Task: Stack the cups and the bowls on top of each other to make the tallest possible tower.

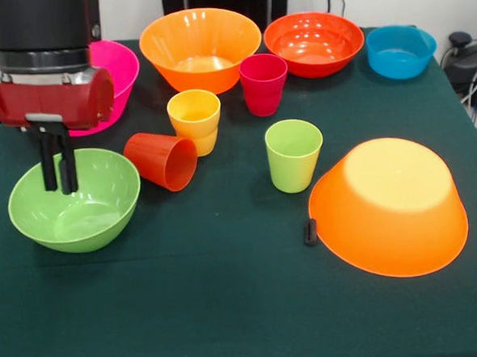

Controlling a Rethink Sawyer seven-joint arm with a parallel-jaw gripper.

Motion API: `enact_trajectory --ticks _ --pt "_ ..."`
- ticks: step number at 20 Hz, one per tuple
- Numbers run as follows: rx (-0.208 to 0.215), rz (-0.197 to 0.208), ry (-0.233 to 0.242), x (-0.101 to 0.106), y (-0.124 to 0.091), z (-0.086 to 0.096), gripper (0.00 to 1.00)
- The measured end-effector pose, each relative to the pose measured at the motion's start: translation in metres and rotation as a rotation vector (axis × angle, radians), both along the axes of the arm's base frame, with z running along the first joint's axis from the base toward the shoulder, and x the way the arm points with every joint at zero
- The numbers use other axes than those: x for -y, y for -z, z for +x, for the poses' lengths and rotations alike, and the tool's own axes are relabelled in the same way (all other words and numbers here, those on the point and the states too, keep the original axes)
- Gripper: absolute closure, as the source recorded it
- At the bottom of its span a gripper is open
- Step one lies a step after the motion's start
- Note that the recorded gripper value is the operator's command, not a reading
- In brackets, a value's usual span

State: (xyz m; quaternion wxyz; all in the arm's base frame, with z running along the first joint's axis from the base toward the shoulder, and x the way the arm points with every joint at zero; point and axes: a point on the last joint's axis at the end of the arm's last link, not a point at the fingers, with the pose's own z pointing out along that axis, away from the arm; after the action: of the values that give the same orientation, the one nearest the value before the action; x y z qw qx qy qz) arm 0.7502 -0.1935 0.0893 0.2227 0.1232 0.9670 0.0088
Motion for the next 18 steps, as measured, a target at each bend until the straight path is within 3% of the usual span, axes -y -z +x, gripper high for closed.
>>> enact_trajectory --ticks 5,8,12,15,18 --pt "0.006 -0.02 0.03 0.014 -0.016 -0.001 1.0" --pt "0.001 -0.015 0.097 0.029 -0.025 -0.005 1.0" --pt "-0.033 0.016 0.266 0.045 -0.024 -0.018 1.0" --pt "-0.056 0.039 0.425 0.049 -0.019 -0.029 1.0" --pt "-0.059 0.052 0.525 0.052 -0.02 -0.035 1.0"
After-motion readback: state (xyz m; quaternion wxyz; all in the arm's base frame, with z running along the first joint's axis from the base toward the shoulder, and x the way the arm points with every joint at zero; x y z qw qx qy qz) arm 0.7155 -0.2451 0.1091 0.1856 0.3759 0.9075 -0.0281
